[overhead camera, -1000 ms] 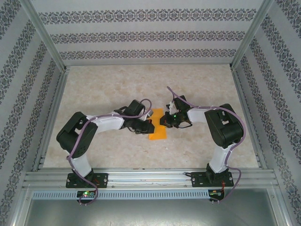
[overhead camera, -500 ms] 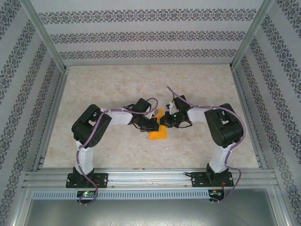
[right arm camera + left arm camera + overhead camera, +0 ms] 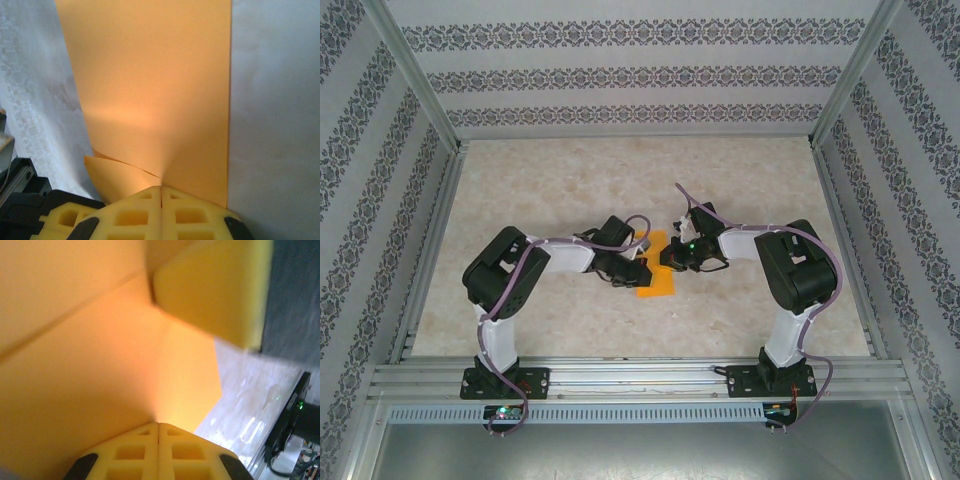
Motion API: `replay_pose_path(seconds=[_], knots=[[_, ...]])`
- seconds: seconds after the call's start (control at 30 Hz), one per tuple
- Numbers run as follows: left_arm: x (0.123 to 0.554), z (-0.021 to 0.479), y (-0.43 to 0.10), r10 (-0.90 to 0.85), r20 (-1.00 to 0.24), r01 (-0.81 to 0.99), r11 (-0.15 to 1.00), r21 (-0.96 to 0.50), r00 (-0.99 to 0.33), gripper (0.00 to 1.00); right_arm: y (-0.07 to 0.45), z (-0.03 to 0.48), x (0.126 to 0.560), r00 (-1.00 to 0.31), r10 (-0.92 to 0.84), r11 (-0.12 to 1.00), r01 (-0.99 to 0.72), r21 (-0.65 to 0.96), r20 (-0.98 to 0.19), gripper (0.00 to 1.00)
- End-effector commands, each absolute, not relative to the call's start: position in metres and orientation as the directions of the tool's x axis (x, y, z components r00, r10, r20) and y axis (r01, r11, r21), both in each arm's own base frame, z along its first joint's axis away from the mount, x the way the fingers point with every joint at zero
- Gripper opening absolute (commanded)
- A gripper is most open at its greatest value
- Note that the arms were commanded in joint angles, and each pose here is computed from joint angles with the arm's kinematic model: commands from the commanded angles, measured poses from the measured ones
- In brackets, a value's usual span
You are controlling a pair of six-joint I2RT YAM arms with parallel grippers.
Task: Fold a paper plane with a square sheet of paper (fold left side to right side)
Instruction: Fold the triangle a second time at the center of the table.
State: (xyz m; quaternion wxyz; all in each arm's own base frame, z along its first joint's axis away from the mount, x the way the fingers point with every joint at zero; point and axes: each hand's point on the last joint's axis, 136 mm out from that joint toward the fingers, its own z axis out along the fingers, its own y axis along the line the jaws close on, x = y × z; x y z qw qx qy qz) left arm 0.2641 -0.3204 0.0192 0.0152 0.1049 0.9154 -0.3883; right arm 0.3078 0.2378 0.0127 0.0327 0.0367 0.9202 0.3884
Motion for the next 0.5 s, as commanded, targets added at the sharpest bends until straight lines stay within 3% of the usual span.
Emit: replay_pose_path(seconds=[0.0, 0.2, 0.47], knots=[[0.224, 0.005, -0.295, 0.226, -0.008, 0.173, 0.720, -0.672, -0.974, 0.01, 0.205, -0.042, 0.277, -0.990, 0.119, 0.827, 0.143, 0.544, 0.080, 0.00], [0.217, 0.018, -0.282, 0.191, -0.058, 0.181, 0.724, -0.666, -0.980, 0.04, 0.220, -0.022, 0.289, -0.993, 0.105, 0.791, 0.113, 0.601, 0.049, 0.00], [0.271, 0.067, -0.274, 0.030, -0.256, 0.203, 0.701, -0.684, -0.966, 0.19, 0.237, 0.044, 0.322, -0.987, 0.115, 0.725, 0.004, 0.689, -0.115, 0.30]])
